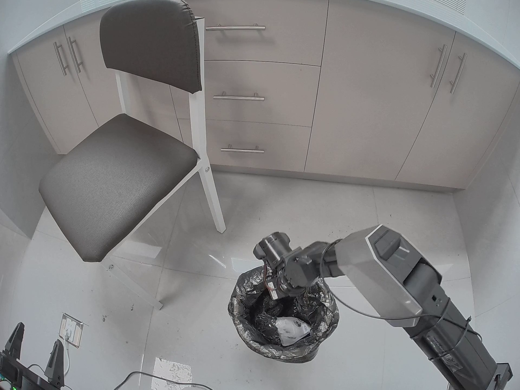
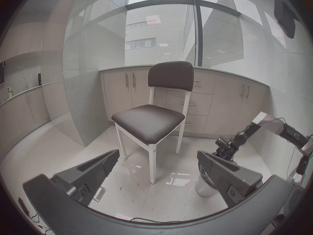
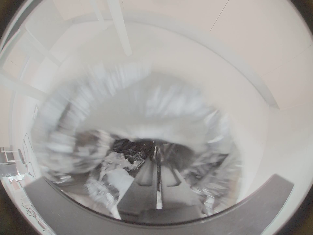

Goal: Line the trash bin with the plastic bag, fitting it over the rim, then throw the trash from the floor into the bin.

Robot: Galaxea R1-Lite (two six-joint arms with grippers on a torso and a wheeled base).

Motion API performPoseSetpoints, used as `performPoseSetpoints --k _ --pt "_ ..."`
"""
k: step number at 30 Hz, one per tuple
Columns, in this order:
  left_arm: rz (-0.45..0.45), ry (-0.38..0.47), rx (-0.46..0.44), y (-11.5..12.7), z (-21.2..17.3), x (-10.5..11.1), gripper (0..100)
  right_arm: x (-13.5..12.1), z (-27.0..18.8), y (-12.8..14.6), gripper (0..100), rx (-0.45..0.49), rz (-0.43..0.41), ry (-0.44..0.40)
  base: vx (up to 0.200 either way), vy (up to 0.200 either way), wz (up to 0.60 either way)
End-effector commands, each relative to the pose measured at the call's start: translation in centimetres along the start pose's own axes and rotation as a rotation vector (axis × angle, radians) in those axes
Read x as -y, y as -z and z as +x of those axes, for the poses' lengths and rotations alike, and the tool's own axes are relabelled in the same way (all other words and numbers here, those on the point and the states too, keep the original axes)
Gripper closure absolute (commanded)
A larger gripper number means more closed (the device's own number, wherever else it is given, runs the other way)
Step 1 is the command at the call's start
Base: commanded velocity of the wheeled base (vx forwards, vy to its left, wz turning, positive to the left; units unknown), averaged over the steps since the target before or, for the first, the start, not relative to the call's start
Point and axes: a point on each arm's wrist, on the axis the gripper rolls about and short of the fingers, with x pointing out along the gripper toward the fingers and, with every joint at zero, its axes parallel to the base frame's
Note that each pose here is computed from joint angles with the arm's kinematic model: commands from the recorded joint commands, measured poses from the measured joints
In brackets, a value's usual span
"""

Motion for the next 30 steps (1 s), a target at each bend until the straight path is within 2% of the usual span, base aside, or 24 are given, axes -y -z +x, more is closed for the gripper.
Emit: performPoseSetpoints --k 1,2,3,5,7,8,11,12,18,22,24,25,26,30 --pt "0.001 0.000 0.008 0.2 -0.1 0.0 0 2.3 -10.9 -5.5 100 0.120 0.033 -0.045 0.000 0.000 0.00" --pt "0.001 0.000 0.008 0.2 -0.1 0.0 0 2.3 -10.9 -5.5 100 0.120 0.033 -0.045 0.000 0.000 0.00" --pt "0.001 0.000 0.008 0.2 -0.1 0.0 0 2.8 -14.1 -6.4 100 0.149 0.035 -0.058 0.000 0.000 0.00" --pt "0.001 0.000 0.008 0.2 -0.1 0.0 0 3.6 -17.2 -7.0 100 0.170 0.039 -0.065 0.000 0.000 0.00" --pt "0.001 0.000 0.008 0.2 -0.1 0.0 0 3.6 -17.2 -7.0 100 0.170 0.039 -0.065 0.000 0.000 0.00" --pt "0.002 0.000 0.008 0.2 -0.1 0.0 0 5.4 -21.9 -7.4 100 0.179 0.053 -0.068 0.000 0.000 0.00" --pt "0.002 0.000 0.008 0.2 -0.1 0.0 0 6.5 -24.5 -7.4 100 0.182 0.066 -0.063 0.000 0.000 0.00" --pt "0.002 0.000 0.008 0.2 -0.1 0.0 0 7.6 -27.1 -7.2 100 0.186 0.099 -0.068 0.000 0.000 0.00" --pt "0.002 0.000 0.008 0.2 -0.1 0.0 0 11.8 -35.3 -5.4 100 0.185 0.233 -0.080 0.000 0.000 0.00" --pt "0.002 0.000 0.008 0.2 -0.1 0.0 0 15.5 -40.4 -2.8 100 0.161 0.231 -0.046 0.000 0.000 0.00" --pt "0.002 0.000 0.008 0.2 -0.1 0.0 0 18.2 -43.4 -0.4 100 0.118 0.201 -0.008 0.000 0.000 0.00" --pt "0.002 0.000 0.008 0.2 -0.1 0.0 0 18.2 -43.4 -0.4 100 0.118 0.201 -0.008 0.000 0.000 0.00" --pt "0.002 0.000 0.008 0.2 -0.1 0.0 0 20.3 -47.1 2.9 100 0.081 0.150 0.002 0.000 0.000 0.00" --pt "0.002 0.000 0.008 0.2 -0.1 0.0 0 23.0 -51.0 7.5 100 0.033 0.113 0.023 0.000 0.000 0.00"
